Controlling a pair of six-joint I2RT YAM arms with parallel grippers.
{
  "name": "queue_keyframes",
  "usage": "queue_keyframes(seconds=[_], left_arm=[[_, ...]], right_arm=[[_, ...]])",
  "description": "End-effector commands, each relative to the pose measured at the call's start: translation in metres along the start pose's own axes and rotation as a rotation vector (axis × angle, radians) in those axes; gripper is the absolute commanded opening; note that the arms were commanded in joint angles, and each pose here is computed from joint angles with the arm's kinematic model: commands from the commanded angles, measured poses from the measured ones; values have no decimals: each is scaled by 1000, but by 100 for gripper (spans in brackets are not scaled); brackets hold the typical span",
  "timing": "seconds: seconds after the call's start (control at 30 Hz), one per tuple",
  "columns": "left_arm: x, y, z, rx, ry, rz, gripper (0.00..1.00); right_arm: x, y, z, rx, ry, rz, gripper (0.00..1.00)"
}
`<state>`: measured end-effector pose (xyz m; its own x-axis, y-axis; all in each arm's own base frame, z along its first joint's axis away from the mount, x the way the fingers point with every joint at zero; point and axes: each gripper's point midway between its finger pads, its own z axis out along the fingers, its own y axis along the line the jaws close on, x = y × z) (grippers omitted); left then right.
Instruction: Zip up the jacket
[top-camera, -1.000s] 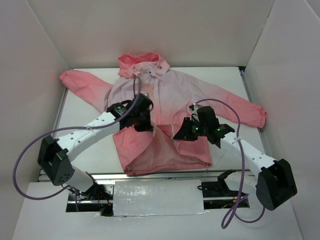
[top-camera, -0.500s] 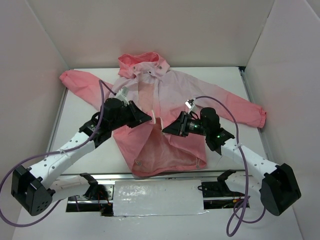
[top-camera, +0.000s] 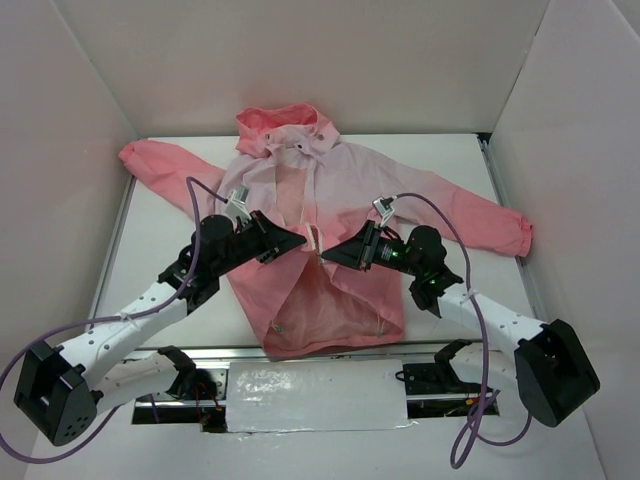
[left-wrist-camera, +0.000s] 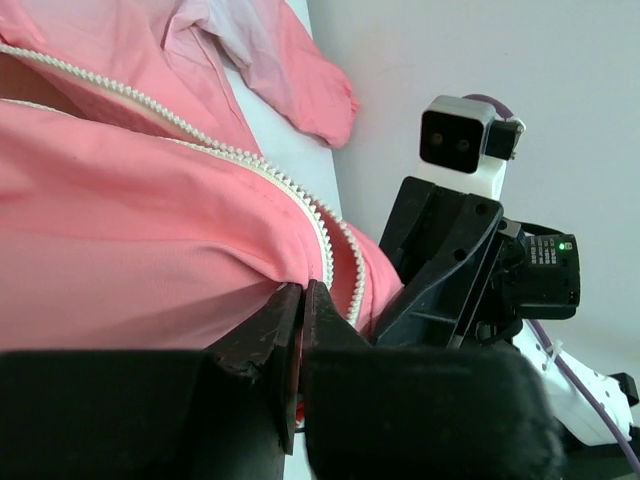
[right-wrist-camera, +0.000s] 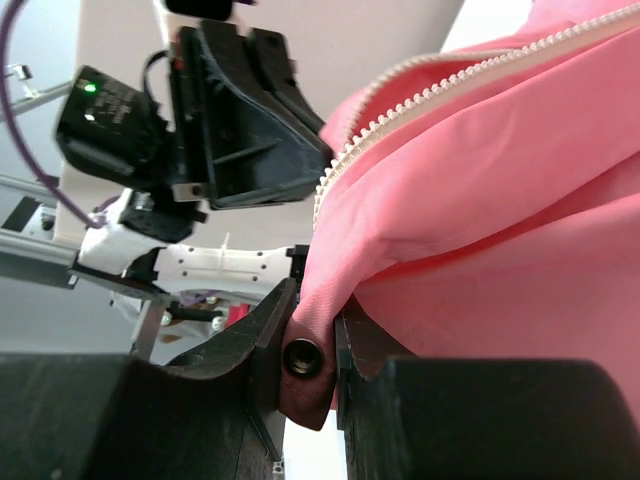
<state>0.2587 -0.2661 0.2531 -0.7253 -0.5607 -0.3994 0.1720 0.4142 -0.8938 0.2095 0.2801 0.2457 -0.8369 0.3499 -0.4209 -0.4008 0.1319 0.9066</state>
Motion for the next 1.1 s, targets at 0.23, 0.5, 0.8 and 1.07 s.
queue_keyframes(seconds=[0.23, 0.5, 0.8, 1.07], left_arm=[[-3, -38, -9, 210, -28, -1, 0], [-1, -38, -13, 238, -37, -14, 0], [0, -42, -18, 263, -39, -18, 0], [3, -46, -21, 289, -26, -8, 0]], right_arm=[[5, 44, -1, -227, 55, -50, 0], [4, 43, 3, -254, 57, -33, 0], [3, 29, 4, -236, 54, -25, 0], [-5, 33, 0, -326, 46, -10, 0]])
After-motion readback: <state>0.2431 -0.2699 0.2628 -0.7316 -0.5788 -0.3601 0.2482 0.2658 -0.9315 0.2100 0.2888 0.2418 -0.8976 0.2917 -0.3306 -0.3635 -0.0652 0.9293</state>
